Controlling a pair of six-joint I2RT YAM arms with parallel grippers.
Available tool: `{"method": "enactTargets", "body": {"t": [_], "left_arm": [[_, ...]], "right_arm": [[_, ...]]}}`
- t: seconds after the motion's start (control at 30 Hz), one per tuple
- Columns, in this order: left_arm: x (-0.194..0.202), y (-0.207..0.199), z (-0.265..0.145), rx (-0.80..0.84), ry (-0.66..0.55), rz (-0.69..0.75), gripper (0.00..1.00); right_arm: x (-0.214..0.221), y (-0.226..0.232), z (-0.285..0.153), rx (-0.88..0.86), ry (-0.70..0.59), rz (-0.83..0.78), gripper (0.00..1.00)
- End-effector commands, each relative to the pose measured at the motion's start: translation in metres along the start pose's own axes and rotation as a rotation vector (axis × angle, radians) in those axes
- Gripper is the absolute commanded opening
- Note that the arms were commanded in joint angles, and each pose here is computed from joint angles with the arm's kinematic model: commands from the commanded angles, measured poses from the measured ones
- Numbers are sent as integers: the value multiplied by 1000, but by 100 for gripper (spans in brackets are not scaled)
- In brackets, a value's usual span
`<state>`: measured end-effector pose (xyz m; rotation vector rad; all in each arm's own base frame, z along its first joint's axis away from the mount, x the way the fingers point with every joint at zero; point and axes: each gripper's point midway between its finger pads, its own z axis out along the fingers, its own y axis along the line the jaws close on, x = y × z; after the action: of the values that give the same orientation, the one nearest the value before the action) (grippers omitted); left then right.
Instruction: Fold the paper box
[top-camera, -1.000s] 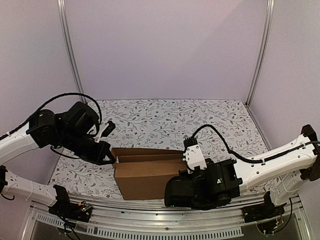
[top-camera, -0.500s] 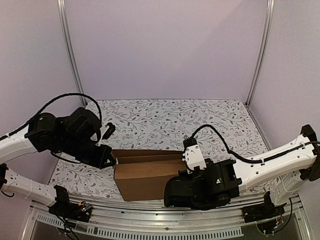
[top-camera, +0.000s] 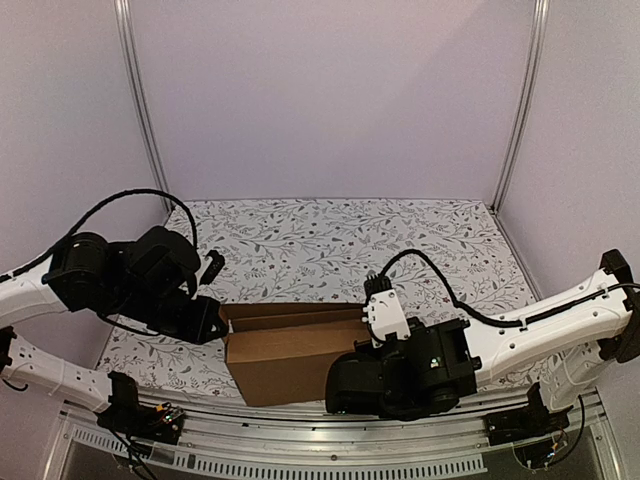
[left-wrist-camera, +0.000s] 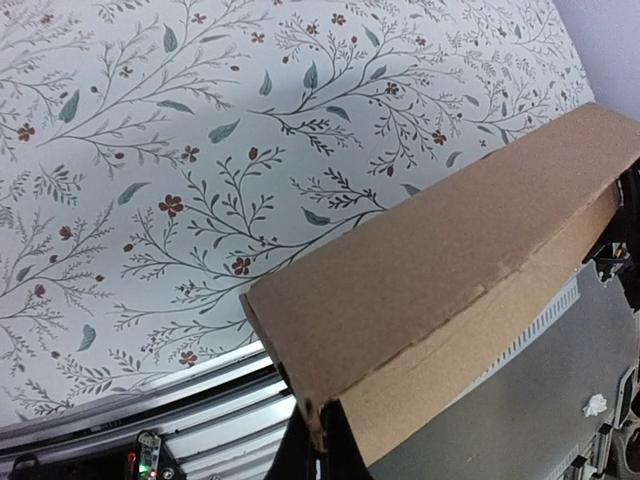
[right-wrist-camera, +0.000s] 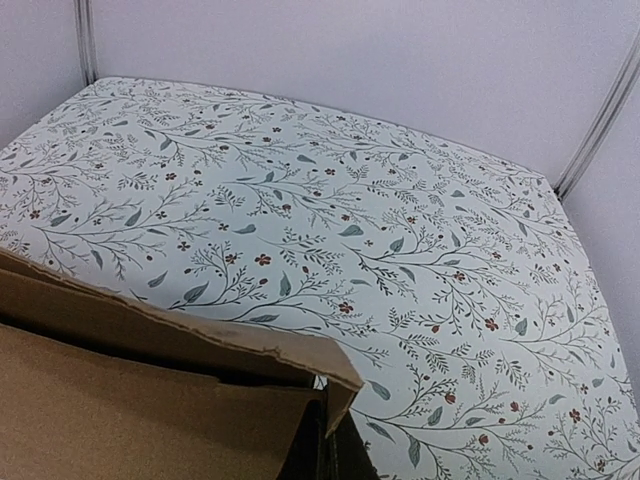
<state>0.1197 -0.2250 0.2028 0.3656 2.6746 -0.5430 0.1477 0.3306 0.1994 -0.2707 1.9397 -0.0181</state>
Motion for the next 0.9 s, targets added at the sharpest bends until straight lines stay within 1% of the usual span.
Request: {"method": "enactTargets", "body": {"t": [0.0,0.43,0.7,0.87], "left_arm": [[46,30,4,-113,169,13,0],[53,42,-3,-113,149,-26,0],[59,34,7,-106,166,-19,0],[65,28,10,-81,153,-43,0]], "right_arm": [[67,23,1,-72,237,-89,0],[65,24,2,-69,228,-94,0],[63,26,2,-64,218,-92,0],[62,27,2,-64,214,-89,0]]}}
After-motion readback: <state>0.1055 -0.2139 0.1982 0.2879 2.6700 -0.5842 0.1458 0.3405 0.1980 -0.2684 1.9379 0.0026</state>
